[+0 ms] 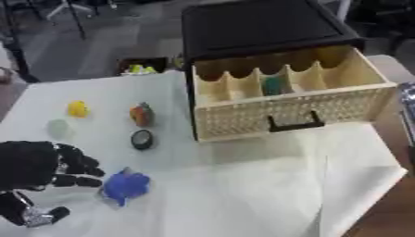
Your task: Pick up objects from table and place into drawer.
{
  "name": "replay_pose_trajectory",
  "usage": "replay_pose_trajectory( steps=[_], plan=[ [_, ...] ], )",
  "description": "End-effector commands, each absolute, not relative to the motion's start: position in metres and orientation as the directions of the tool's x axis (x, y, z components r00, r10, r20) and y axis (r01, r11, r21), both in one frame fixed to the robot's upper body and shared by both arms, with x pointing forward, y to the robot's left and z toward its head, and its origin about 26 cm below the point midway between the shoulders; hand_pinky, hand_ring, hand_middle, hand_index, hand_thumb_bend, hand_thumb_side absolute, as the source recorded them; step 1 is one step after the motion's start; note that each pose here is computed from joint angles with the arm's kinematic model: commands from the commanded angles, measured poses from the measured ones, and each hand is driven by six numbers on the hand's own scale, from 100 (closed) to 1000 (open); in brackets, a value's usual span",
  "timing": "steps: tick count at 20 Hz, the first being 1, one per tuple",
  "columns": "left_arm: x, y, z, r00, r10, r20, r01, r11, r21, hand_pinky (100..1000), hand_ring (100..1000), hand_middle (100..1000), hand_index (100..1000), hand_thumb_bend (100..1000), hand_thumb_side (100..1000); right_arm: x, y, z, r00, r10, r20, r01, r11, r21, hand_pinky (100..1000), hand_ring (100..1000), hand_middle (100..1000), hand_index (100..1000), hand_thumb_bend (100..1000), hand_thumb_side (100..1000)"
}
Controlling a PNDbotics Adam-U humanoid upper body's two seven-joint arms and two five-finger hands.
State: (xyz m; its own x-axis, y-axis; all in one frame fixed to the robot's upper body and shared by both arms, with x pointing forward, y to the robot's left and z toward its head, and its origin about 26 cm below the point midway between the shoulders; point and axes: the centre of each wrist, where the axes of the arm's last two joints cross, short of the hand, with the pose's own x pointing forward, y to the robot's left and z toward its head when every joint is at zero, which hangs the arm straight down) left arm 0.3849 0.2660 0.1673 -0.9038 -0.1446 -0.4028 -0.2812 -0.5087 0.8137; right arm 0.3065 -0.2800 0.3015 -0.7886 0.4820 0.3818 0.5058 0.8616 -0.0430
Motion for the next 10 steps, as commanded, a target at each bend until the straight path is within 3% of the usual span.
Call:
replay_pose_trajectory(
  steps=[1, 10],
  plan=[
    [0.3902, 0.2706, 0.1729, -0.899, -0.135, -0.416, -0.280, -0.551, 0.786, 776, 934, 908, 1000, 176, 1000, 0.3026, -0.2810, 0.3088, -0.798, 0.483, 0.361, 0.506, 0.862, -0.036, 383, 538, 484, 694, 100, 602],
    [0.3986, 0.2658, 0.1697, -0.898, -0.147, -0.414, -0.278, -0.541, 0.794, 781, 942, 918, 1000, 190, 1000, 0.3027, -0.2806, 0.3085, -0.798, 0.479, 0.366, 0.503, 0.864, -0.034, 382, 538, 483, 694, 100, 601]
  ],
)
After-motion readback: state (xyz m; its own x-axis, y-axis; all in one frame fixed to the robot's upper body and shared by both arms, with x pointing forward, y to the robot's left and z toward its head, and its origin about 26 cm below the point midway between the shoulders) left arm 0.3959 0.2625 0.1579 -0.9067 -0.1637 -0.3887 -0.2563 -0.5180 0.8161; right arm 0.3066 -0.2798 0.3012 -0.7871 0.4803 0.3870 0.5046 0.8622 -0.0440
